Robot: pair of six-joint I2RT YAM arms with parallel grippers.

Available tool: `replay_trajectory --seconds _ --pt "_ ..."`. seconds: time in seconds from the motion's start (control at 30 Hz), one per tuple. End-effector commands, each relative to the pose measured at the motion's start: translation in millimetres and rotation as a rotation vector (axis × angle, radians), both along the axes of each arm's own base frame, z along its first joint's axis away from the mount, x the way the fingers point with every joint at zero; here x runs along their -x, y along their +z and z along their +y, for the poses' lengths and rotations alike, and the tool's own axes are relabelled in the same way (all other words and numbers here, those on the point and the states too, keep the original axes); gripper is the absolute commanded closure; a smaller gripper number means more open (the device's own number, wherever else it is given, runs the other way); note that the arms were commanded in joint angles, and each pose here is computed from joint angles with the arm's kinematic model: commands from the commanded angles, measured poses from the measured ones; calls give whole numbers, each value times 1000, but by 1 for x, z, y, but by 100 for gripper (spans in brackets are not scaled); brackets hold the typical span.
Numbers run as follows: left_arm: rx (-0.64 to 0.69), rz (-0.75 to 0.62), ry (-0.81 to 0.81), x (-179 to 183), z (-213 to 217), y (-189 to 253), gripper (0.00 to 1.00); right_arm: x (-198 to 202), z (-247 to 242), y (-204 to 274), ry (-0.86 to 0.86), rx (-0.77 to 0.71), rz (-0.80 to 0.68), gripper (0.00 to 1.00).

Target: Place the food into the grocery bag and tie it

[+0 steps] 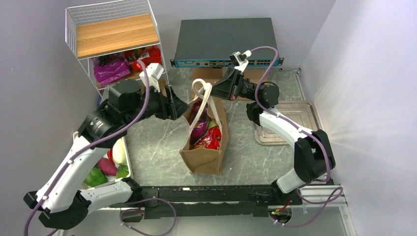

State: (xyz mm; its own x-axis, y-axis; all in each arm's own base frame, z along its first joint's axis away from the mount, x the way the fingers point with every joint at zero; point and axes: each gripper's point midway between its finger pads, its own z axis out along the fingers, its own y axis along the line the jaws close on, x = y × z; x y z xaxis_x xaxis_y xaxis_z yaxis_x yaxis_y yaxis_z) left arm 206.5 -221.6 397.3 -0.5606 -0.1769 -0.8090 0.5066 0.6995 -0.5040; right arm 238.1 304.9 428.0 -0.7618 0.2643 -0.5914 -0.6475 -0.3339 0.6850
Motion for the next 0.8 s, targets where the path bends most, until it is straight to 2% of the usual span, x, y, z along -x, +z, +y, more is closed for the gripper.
replay_trajectory --seconds 0.0,0.2,0.47,0.5,0.57,0.67,0.77 --pt "-32 -109 65 -39 -9 -1 34 34 -28 83 -50 -277 -221 100" --pt "18 -137 41 -69 -35 -3 36 40 -28 83 -37 -258 -229 100" --pt "83 -154 121 -100 -42 -3 59 45 -28 80 -19 -233 -230 100" --pt "98 -163 126 -101 -43 0 63 45 -28 79 -15 -229 -227 100" --pt "112 -168 134 -101 -43 6 78 46 -27 78 -9 -221 -223 100" --pt "106 -175 138 -101 -40 11 92 46 -27 75 -6 -213 -220 100" --pt "85 -160 130 -98 -39 8 93 45 -26 73 -5 -209 -212 100"
